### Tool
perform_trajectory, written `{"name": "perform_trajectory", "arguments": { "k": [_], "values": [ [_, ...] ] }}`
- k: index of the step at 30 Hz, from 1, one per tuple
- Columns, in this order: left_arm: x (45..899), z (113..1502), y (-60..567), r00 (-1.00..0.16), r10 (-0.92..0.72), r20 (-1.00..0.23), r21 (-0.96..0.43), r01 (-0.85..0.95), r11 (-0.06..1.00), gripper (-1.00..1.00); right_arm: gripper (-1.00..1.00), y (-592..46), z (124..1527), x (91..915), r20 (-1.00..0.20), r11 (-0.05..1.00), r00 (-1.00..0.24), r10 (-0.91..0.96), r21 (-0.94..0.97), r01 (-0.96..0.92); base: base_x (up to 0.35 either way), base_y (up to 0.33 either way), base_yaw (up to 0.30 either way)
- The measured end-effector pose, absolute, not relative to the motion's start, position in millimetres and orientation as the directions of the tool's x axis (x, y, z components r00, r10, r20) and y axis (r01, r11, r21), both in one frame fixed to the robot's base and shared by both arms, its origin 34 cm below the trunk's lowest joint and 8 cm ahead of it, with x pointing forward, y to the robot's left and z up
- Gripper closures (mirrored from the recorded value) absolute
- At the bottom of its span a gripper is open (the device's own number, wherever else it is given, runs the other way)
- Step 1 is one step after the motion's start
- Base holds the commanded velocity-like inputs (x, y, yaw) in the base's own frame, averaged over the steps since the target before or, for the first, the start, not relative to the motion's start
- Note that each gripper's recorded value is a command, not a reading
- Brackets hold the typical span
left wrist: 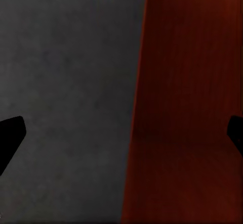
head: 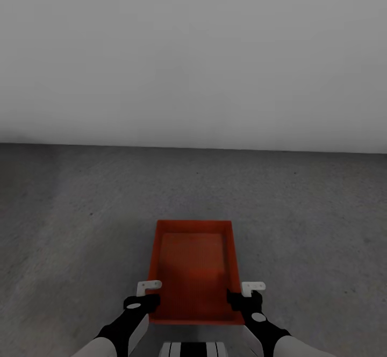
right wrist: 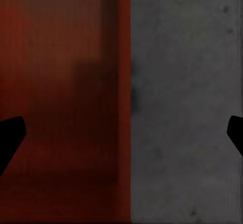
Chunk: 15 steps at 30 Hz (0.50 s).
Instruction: Move the two storage containers from the living room to the garage. In the garage, place one container on the floor and stack the other container on top of it (either order is fine).
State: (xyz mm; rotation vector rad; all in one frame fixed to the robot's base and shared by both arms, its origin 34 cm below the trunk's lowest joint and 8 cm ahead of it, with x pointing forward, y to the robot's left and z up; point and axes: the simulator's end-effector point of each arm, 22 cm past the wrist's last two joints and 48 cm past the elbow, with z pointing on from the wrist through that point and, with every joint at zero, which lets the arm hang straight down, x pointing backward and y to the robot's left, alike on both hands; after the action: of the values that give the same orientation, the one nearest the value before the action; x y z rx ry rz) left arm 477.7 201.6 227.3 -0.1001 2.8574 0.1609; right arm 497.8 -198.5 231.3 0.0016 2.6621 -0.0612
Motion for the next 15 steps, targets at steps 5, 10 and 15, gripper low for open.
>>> {"name": "perform_trajectory", "arguments": {
  "k": [5, 10, 15],
  "values": [
    [480, 238, 202, -0.959, -0.054, -0.278, 0.100, -0.084, 0.991, -1.00, -1.00, -198, 242, 500, -0.460, 0.999, -0.888, -0.009, -0.043, 0.012, 0.000, 0.000, 0.000],
    [482, 248, 202, -0.959, -0.054, -0.278, 0.101, -0.085, 0.991, -1.00, -1.00, -197, 253, 502, -0.460, 0.999, -0.888, -0.008, -0.042, 0.012, 0.000, 0.000, 0.000],
    [484, 259, 203, -0.959, -0.054, -0.279, 0.102, -0.085, 0.991, -1.00, -1.00, -198, 263, 504, -0.460, 0.999, -0.888, -0.009, -0.043, 0.012, 0.000, 0.000, 0.000]
  ]
}}
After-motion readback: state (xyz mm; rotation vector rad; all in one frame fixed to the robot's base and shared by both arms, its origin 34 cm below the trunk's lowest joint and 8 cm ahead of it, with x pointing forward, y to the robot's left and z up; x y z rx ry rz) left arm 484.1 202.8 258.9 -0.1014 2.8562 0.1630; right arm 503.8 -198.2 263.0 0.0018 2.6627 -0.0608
